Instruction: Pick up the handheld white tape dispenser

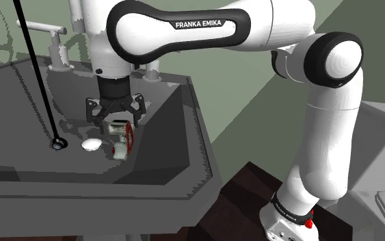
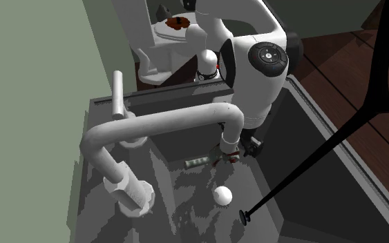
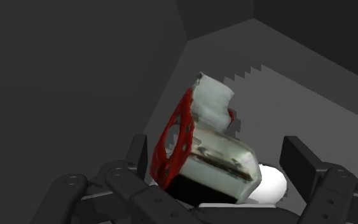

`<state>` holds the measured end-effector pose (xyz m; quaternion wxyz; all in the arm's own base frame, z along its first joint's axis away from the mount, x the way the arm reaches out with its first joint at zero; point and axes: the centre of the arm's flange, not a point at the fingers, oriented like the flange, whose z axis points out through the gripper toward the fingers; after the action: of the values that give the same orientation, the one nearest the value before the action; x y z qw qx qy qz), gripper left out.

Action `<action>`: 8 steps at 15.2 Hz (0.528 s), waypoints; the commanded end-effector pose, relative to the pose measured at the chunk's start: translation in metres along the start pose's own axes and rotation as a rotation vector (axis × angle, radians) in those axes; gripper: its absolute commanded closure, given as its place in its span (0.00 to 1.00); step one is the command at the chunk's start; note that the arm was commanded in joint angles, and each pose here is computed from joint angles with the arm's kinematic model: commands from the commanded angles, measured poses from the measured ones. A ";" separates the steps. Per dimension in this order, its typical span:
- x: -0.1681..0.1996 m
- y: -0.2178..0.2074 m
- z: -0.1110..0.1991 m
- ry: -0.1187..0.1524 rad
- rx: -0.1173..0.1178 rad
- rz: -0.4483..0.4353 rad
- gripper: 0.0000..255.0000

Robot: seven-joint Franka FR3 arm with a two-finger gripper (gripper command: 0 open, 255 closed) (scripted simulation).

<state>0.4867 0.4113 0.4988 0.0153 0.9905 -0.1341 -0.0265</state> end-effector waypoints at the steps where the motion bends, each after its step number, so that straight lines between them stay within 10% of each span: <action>1: 0.001 -0.001 0.005 0.000 0.000 0.000 0.00; 2: 0.000 0.000 0.004 0.000 0.000 0.000 1.00; 8: 0.001 0.000 0.004 0.000 0.000 0.000 1.00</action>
<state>0.4863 0.4118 0.4957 0.0145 0.9906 -0.1336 -0.0260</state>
